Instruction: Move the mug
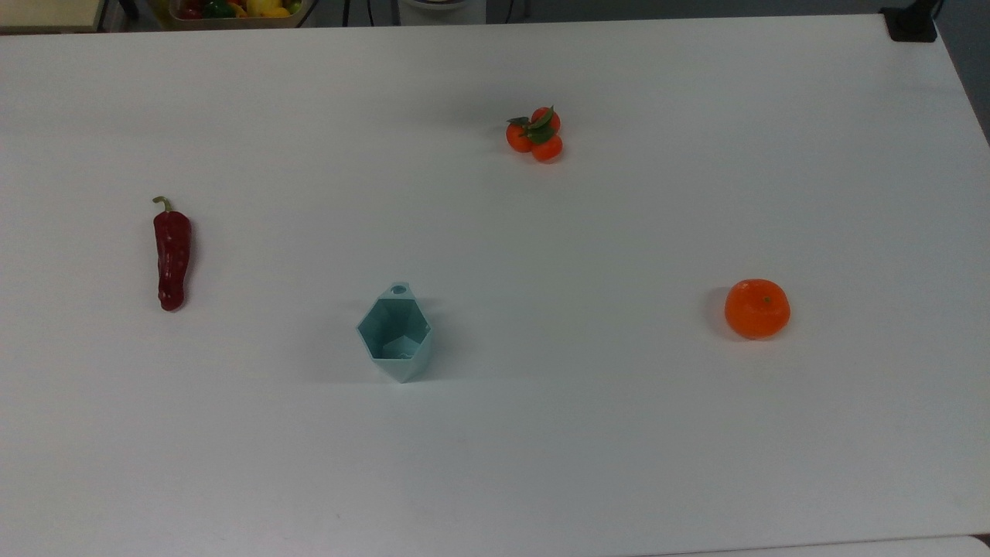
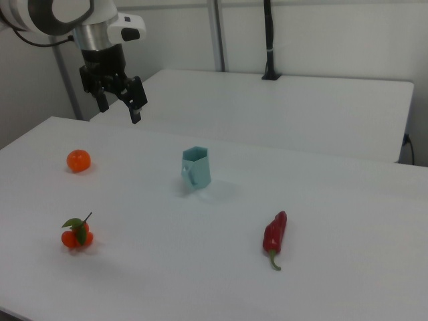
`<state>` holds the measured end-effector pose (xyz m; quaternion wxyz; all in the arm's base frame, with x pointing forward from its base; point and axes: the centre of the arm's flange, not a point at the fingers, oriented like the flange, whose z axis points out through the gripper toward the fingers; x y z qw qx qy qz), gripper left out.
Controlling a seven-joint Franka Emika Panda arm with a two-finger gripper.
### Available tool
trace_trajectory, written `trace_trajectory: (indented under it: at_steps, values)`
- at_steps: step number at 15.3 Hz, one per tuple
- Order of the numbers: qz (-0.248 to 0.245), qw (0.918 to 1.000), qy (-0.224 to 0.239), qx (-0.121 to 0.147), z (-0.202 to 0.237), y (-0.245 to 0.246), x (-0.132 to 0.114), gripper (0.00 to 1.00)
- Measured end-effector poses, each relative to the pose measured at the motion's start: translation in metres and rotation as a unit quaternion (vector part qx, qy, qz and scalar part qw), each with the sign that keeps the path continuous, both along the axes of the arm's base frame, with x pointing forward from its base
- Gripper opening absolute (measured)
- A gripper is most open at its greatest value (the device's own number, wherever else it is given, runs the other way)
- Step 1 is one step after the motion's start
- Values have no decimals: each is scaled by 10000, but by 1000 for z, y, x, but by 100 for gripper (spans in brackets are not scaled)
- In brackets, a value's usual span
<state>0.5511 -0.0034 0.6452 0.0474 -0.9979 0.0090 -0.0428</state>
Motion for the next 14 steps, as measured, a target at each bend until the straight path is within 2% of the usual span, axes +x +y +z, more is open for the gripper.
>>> trace_trajectory:
  at_steps: [5, 11, 14]
  values:
    - [74, 10000, 9, -6, -2, 0, 0, 100]
    - [839, 9964, 38, -82, -12, -4, 1, 100]
    - [938, 9953, 1, -255, -31, -8, 8, 100]
